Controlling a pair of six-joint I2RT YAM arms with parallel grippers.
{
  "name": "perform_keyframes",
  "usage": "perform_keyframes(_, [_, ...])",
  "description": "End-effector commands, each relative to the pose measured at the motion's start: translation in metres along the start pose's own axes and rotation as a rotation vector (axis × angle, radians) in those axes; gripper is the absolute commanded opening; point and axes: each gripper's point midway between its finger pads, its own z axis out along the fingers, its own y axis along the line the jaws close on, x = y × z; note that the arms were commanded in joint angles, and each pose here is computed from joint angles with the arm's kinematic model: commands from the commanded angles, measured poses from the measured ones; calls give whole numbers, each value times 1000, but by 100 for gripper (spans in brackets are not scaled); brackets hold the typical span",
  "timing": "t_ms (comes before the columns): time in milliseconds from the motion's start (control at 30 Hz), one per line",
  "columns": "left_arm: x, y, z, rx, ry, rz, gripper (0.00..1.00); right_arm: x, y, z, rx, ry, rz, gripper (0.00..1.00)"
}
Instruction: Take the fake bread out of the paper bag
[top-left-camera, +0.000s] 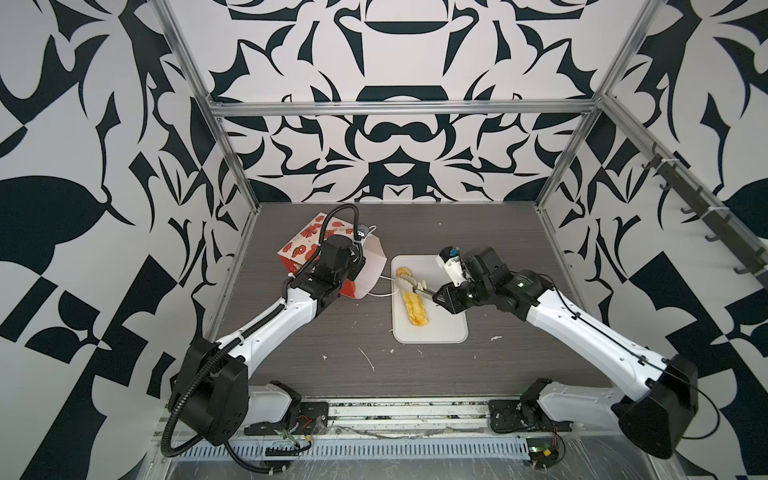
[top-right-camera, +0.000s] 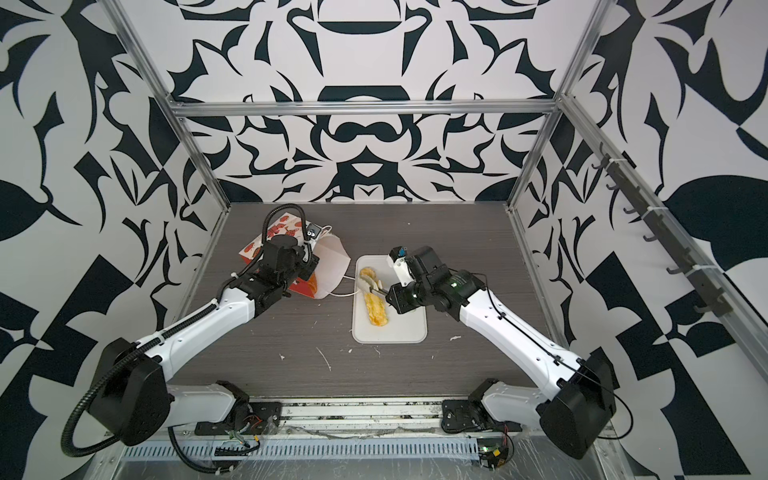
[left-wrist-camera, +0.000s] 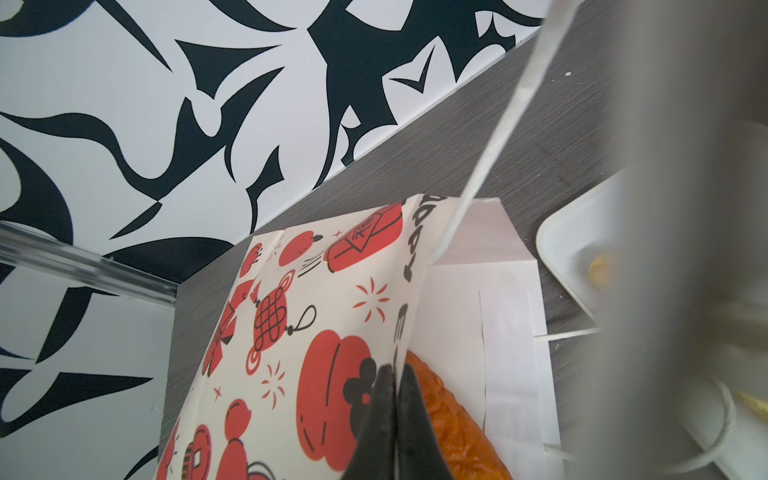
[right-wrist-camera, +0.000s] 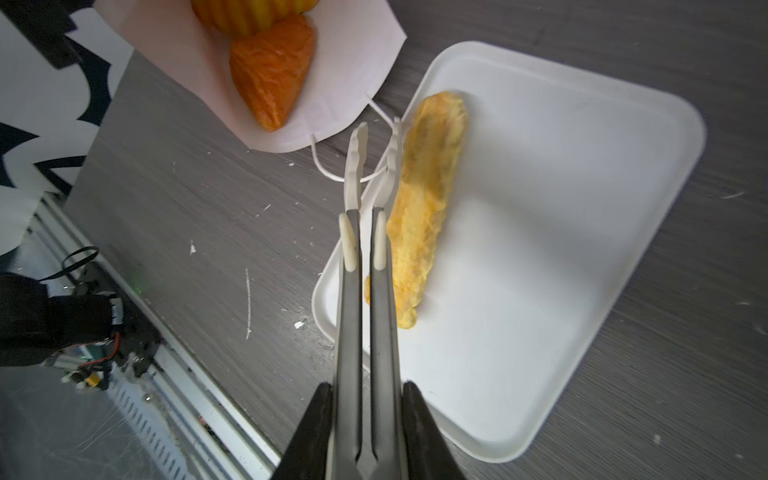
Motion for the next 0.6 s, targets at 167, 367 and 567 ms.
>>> perform_keyframes(167, [-13, 6, -9, -11, -45, -30, 0, 8, -99, -64, 510, -170, 93, 19])
perform_keyframes(367, [-13, 3, -4, -1, -53, -31, 0, 46, -147, -48, 590, -60, 256, 18])
perform_keyframes(567, [-12, 1, -7, 7, -69, -46, 0, 72, -182, -26, 633, 17, 376, 17])
